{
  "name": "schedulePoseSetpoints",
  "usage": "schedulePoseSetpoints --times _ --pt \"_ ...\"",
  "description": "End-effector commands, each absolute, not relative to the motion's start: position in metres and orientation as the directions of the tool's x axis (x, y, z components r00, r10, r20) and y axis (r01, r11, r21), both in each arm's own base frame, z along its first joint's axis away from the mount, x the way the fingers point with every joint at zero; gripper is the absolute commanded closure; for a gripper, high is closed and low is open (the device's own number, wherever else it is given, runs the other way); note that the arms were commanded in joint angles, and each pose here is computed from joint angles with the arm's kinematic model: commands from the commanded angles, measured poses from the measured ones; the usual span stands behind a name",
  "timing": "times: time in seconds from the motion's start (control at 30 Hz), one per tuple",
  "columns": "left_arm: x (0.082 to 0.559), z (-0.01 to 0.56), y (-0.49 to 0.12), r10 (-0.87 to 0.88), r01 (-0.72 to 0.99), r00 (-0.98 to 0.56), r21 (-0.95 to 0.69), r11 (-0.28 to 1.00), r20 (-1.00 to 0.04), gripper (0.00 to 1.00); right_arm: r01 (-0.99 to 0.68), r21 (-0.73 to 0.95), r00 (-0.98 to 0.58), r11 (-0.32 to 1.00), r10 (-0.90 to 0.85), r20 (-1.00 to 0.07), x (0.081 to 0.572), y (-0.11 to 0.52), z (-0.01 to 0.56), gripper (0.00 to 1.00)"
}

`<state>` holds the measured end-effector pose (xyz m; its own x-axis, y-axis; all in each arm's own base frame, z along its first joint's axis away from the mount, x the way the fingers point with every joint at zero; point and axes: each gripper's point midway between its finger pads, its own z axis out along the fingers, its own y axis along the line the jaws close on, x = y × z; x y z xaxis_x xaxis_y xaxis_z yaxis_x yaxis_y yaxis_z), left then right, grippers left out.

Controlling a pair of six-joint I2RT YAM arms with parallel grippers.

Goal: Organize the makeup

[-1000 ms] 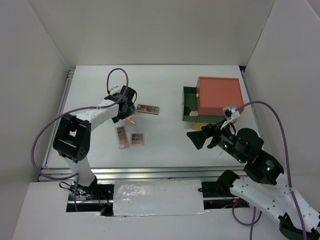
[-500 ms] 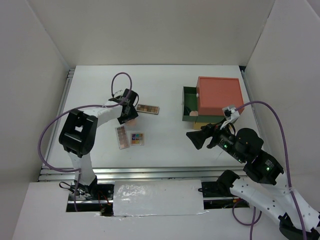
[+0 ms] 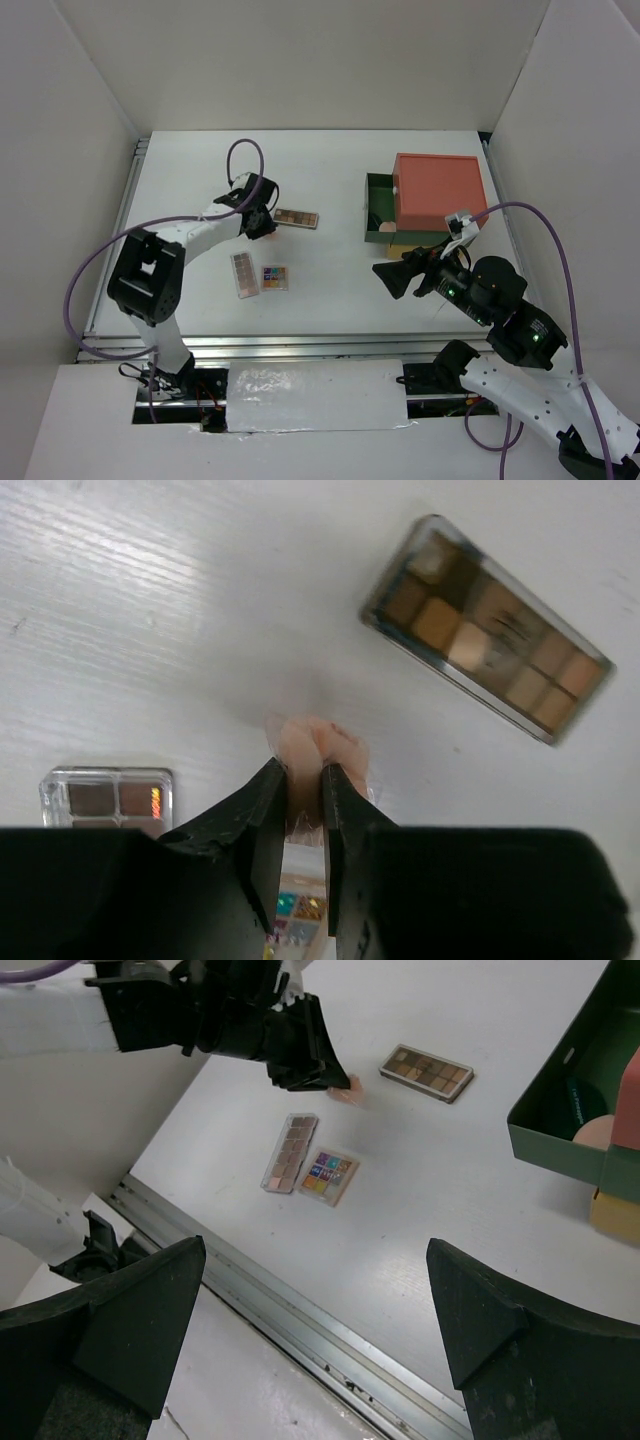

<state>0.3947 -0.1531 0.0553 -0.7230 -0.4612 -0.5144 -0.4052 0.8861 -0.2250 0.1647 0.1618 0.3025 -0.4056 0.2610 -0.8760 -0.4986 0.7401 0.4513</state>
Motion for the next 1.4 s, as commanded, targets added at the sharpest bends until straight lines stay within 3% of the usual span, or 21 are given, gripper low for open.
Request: schedulePoseSetpoints --times 0.0,0.13,0.33,0.53,0.83,1.1,1.17,1.27,1.37 --pt "0.401 0.138 -0.199 -0.417 -0.214 -0.665 -0.376 0.901 -0.620 0.69 -0.510 0.449 -0.370 0.734 0.284 -0.884 0.168 0.162 0.312 0.00" --pt "0.404 0.214 -0.269 -0.357 0.038 -0.606 -0.474 0.880 -0.711 0.67 -0.502 0.446 -0.362 0.741 0.289 -0.886 0.168 0.159 0.315 0.00" --pt "0.415 0.277 -0.349 -0.336 0.288 -0.536 -0.542 0.790 -0.774 0.62 -0.503 0.451 -0.346 0.737 0.307 -0.887 0.163 0.153 0.325 0.00" --pt "0.435 0.270 -0.401 -0.288 0.344 -0.526 -0.510 0.789 -0.800 0.52 -0.498 0.448 -0.343 0.743 0.306 -0.888 0.159 0.147 0.326 0.00" --pt "0.438 0.249 -0.444 -0.248 0.432 -0.543 -0.521 0.737 -0.802 0.53 -0.492 0.441 -0.331 0.750 0.307 -0.892 0.156 0.142 0.325 0.00" --pt "0.428 0.255 -0.389 -0.306 0.256 -0.477 -0.463 0.849 -0.824 0.34 -0.489 0.436 -0.335 0.755 0.299 -0.894 0.158 0.143 0.320 0.00" --pt "0.429 0.247 -0.380 -0.312 0.204 -0.483 -0.452 0.869 -0.818 0.36 -0.494 0.438 -0.337 0.751 0.299 -0.893 0.159 0.145 0.320 0.00" --pt "0.431 0.226 -0.369 -0.314 0.114 -0.507 -0.424 0.899 -0.803 0.65 -0.495 0.441 -0.341 0.748 0.300 -0.891 0.159 0.146 0.320 0.00" --pt "0.435 0.202 -0.371 -0.280 0.079 -0.547 -0.381 0.921 -0.789 0.74 -0.497 0.441 -0.344 0.748 0.297 -0.891 0.160 0.148 0.321 0.00"
